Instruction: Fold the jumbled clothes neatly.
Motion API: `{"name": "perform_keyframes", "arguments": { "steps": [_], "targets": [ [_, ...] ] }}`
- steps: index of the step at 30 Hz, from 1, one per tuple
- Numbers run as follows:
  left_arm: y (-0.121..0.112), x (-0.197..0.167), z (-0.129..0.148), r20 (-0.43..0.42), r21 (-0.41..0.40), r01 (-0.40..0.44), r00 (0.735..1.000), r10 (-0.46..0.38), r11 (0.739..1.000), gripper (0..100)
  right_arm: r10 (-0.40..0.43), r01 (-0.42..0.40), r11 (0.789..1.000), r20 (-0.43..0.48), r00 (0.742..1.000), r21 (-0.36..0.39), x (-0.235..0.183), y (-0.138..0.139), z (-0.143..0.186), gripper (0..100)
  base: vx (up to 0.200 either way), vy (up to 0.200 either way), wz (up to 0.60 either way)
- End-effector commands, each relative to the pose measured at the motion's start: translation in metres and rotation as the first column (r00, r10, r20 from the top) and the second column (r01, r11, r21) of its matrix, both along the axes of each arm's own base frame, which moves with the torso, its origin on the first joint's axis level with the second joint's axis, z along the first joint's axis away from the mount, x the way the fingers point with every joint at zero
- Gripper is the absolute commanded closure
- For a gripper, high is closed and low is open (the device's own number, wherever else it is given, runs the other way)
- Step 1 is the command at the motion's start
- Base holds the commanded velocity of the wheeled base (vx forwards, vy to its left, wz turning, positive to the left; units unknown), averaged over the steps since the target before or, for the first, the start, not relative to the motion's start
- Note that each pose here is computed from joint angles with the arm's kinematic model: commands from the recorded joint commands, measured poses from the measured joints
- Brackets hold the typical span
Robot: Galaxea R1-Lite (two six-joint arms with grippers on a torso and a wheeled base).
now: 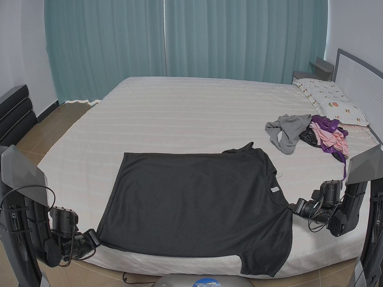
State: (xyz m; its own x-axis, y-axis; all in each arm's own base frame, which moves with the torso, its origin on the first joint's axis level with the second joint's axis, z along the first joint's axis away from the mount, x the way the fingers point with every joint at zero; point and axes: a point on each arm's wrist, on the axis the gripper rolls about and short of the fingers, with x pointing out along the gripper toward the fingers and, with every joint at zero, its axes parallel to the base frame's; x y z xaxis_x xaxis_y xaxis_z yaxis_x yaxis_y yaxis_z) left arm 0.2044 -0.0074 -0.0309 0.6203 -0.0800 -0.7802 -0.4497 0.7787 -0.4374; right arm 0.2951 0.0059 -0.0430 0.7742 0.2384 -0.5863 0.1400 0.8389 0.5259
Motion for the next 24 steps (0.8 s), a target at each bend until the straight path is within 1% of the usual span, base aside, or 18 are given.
{"name": "perform_keyframes", "arguments": {
  "steps": [1, 9, 14, 15, 18, 23, 24],
  "targets": [
    [0.0, -0.005, 0.0, -0.018, -0.009, -0.013, 1.0, 0.013, 1.0, 100, -0.031, 0.031, 0.999, 0.04, 0.999, -0.009, 0.013, -0.006, 0.004, 100, 0.0, 0.0, 0.0],
    [0.0, -0.004, 0.0, -0.017, -0.011, -0.014, 1.0, 0.014, 1.0, 100, -0.028, 0.028, 1.0, 0.068, 0.997, -0.009, 0.025, -0.005, 0.006, 100, 0.0, 0.0, 0.0],
    [0.0, -0.005, -0.001, -0.021, -0.011, -0.014, 1.0, 0.014, 1.0, 100, -0.021, 0.022, 1.0, 0.047, 0.999, -0.009, 0.027, -0.003, 0.005, 100, 0.0, 0.0, 0.0],
    [0.0, -0.005, -0.001, -0.023, -0.012, -0.013, 1.0, 0.013, 1.0, 100, -0.023, 0.023, 1.0, 0.04, 0.999, -0.009, 0.027, -0.003, 0.003, 0, 0.0, 0.0, 0.0],
    [0.0, -0.005, -0.001, -0.022, -0.012, -0.013, 1.0, 0.013, 1.0, 100, -0.014, 0.014, 1.0, 0.042, 0.999, 0.0, 0.024, -0.004, 0.004, 0, 0.0, 0.0, 0.0],
    [0.0, -0.005, -0.001, -0.023, -0.013, -0.014, 1.0, 0.014, 1.0, 100, -0.004, 0.004, 1.0, 0.045, 0.999, 0.01, 0.012, -0.004, 0.014, 0, 0.0, 0.0, 0.0],
    [0.0, -0.005, -0.001, -0.02, -0.013, -0.016, 1.0, 0.016, 1.0, 100, 0.027, -0.029, 0.999, 0.046, 0.999, 0.032, -0.001, -0.005, 0.024, 0, 0.0, 0.0, 0.0]
  ]
}}
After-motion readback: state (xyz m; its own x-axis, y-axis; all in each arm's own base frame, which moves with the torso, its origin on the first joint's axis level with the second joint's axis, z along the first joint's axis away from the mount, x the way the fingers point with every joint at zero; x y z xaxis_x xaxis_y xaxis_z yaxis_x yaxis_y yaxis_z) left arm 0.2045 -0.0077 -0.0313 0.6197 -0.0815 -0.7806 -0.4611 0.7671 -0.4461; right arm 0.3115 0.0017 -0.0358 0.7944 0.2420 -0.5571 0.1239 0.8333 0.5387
